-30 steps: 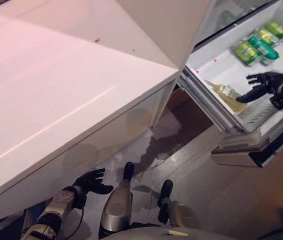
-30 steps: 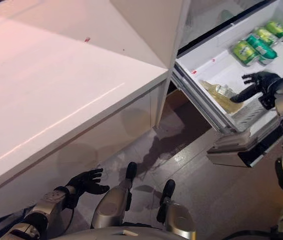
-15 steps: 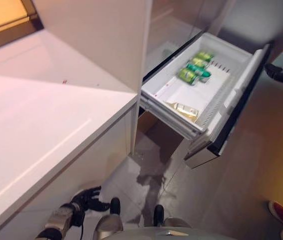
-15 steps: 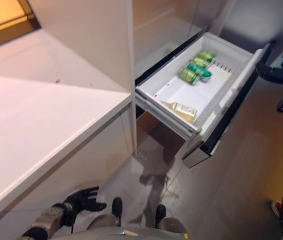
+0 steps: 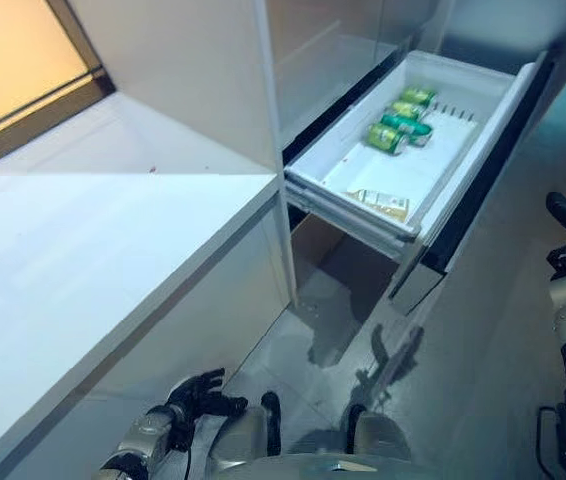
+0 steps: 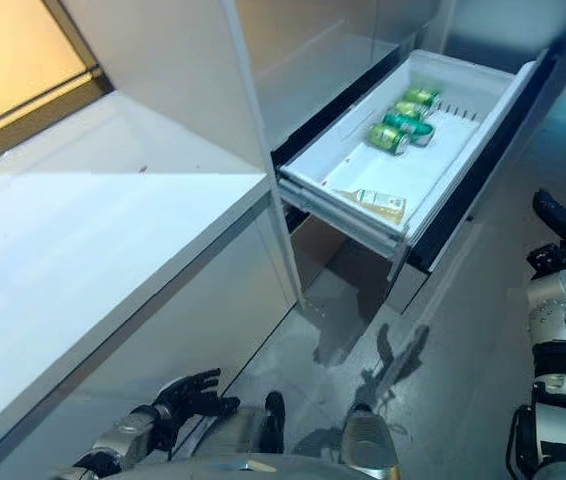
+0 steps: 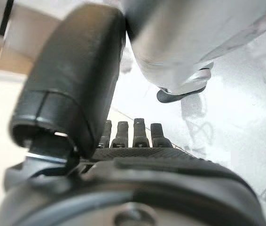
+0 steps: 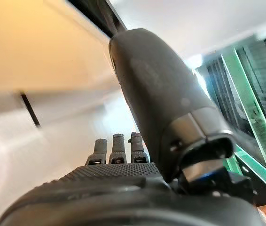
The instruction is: Put drinks into fridge and close the fridge
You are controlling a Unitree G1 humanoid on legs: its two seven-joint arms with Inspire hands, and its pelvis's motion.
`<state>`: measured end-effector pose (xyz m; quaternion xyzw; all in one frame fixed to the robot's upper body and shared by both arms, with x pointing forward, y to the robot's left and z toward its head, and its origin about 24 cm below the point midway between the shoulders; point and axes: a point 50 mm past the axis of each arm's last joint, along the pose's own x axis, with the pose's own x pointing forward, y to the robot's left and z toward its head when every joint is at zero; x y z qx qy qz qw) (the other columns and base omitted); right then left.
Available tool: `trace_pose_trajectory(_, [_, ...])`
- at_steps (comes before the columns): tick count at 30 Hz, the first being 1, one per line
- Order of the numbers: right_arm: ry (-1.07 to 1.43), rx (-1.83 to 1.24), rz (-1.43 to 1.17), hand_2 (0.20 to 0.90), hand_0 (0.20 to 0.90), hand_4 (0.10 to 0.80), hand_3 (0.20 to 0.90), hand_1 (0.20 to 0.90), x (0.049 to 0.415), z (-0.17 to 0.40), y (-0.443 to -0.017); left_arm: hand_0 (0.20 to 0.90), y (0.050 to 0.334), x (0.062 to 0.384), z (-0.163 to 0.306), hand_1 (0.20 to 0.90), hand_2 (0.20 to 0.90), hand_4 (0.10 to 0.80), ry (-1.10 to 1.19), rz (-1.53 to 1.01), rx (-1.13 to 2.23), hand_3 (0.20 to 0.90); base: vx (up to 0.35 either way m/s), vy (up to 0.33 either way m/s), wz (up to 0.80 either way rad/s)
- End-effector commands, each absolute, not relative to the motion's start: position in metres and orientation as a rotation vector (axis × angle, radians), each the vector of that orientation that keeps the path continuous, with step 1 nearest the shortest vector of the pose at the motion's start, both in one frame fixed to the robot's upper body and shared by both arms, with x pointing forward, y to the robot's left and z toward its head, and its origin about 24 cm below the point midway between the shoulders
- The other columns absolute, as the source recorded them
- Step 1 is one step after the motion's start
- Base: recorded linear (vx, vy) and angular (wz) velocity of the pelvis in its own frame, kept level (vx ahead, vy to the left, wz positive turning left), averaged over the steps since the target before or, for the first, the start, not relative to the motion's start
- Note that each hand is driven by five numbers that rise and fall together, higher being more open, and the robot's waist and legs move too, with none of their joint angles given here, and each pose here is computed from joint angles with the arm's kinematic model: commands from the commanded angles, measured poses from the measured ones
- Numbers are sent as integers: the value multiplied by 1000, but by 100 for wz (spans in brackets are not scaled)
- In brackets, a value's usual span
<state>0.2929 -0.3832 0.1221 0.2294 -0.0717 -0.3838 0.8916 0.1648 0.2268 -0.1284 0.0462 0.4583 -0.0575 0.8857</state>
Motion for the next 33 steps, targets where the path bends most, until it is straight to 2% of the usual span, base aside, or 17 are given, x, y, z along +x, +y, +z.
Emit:
trace_pose_trajectory(1, [-520, 562, -562, 900, 900, 800, 900, 900, 316, 205, -361, 900, 236, 128, -141, 900, 900, 800, 1060, -101, 170, 900, -129, 44, 12])
trace_pose_trajectory(5, [-548, 733, -435, 900, 900, 800, 900, 900, 326, 208, -349, 900, 236, 129, -140, 900, 900, 800, 1047, -73, 173, 900, -39, 42, 15])
trace_pose_trajectory(9, [-585, 761, -363, 900, 900, 800, 900, 900, 333, 220, -340, 900, 235, 130, -140, 900, 900, 800, 1028, -77, 184, 900, -8, 62, 4])
trace_pose_trajectory(14, [-607, 693, -217, 900, 900, 800, 900, 900, 344, 241, -320, 900, 234, 128, -140, 900, 900, 800, 1023, -90, 192, 900, 7, 55, 1])
trace_pose_trajectory(20, [-581, 451, -31, 900, 900, 800, 900, 900, 352, 256, -293, 900, 237, 123, -140, 900, 900, 800, 1026, -85, 184, 900, 93, 29, 0])
trace_pose_trajectory(33, [-509, 255, 38, 900, 900, 800, 900, 900, 364, 264, -276, 900, 245, 116, -139, 900, 900, 800, 1042, -104, 217, 900, 62, 16, 18])
